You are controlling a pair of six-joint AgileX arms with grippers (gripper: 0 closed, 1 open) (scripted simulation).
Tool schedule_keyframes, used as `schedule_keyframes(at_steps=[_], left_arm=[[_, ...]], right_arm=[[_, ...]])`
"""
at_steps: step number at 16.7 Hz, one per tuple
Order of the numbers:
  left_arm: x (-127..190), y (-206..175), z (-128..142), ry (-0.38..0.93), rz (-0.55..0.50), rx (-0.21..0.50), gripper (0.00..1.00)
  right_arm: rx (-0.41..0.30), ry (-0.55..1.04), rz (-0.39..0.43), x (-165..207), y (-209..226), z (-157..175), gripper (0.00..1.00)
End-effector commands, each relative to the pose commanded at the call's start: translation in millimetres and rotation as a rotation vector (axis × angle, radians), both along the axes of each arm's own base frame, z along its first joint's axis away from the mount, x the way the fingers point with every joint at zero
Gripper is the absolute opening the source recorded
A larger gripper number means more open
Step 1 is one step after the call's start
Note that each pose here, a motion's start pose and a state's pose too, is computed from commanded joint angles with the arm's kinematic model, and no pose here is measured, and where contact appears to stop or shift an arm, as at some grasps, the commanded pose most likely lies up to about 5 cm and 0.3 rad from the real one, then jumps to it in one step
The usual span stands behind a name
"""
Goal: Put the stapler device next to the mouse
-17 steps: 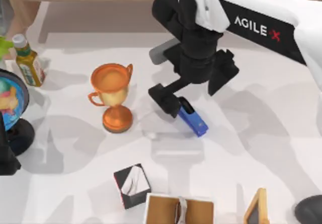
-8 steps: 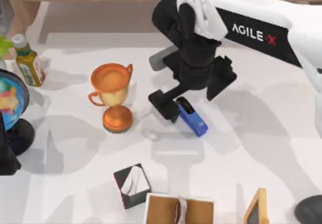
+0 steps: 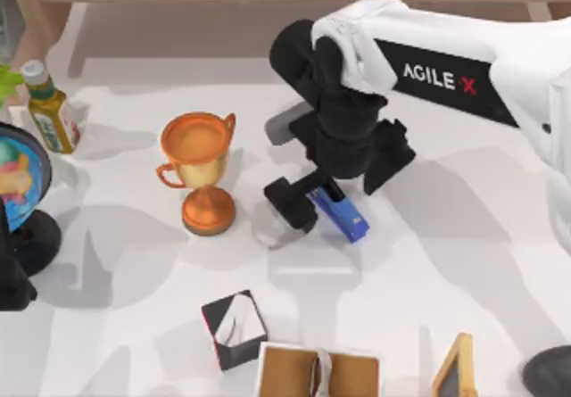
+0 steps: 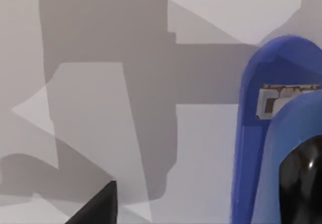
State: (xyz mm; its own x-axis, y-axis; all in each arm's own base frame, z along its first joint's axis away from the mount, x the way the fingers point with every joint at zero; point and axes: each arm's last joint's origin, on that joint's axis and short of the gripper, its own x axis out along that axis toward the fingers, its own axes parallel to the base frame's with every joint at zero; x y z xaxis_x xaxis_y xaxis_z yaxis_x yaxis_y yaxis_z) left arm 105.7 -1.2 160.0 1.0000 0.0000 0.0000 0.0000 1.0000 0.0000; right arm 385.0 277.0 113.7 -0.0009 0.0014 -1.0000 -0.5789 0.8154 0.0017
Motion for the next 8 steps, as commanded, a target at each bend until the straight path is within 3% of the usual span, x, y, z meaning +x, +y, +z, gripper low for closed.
schedule_keyframes(at_steps=[8], left_arm=[[0.0,0.0,0.0,0.000,0.000,0.000,1.00]], right_arm=[[0.000,0.000,0.000,0.0,0.0,0.0,0.32]])
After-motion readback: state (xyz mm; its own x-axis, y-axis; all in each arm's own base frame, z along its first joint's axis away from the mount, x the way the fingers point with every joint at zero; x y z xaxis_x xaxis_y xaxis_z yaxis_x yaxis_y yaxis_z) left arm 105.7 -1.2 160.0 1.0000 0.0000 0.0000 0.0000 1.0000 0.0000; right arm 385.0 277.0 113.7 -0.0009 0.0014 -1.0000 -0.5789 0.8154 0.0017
